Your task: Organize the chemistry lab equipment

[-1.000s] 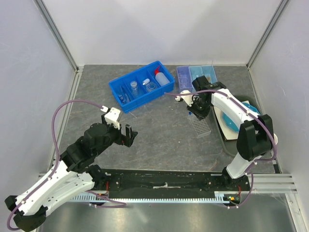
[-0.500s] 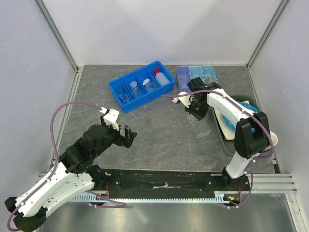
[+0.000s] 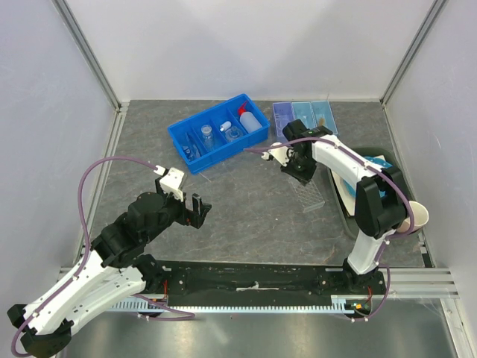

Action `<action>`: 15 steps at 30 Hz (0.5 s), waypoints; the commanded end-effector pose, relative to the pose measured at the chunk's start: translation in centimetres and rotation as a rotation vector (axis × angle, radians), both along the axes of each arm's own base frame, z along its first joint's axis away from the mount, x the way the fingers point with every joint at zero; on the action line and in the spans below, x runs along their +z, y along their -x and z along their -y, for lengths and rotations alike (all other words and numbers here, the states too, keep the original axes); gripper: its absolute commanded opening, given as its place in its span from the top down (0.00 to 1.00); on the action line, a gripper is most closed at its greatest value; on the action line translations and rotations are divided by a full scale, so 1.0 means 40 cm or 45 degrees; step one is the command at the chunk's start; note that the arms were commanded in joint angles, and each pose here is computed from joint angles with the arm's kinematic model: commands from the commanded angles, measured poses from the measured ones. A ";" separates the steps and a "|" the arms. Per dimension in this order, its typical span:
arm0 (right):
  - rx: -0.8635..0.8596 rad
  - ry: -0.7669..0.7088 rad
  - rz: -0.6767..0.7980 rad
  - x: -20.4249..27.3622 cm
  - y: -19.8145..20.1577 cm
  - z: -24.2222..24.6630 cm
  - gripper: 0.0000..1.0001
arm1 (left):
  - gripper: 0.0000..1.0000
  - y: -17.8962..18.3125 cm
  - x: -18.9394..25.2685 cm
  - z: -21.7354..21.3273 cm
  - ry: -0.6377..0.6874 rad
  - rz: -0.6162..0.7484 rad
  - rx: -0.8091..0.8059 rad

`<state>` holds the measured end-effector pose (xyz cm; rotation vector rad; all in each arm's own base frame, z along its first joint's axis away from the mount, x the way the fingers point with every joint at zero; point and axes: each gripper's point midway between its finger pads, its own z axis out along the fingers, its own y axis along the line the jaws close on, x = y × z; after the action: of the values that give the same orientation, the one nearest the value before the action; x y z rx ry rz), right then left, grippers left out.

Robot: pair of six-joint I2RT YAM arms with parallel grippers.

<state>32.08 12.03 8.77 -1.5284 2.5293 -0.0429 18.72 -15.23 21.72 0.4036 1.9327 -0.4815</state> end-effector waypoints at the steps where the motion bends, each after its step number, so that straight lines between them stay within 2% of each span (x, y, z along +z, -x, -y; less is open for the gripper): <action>1: 0.000 0.041 0.027 0.013 -0.028 -0.006 0.83 | 0.03 -0.004 0.010 -0.001 0.003 0.026 -0.004; 3: 0.001 0.048 0.026 0.013 -0.033 -0.008 0.82 | 0.03 -0.004 0.008 -0.001 0.001 0.024 -0.004; 15: -0.007 0.025 0.070 0.039 -0.055 -0.033 0.62 | 0.03 -0.004 0.010 -0.001 0.003 0.025 -0.006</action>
<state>33.30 12.96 8.53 -1.5547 2.5300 -0.0766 18.77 -15.17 21.71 0.4006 1.9334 -0.4794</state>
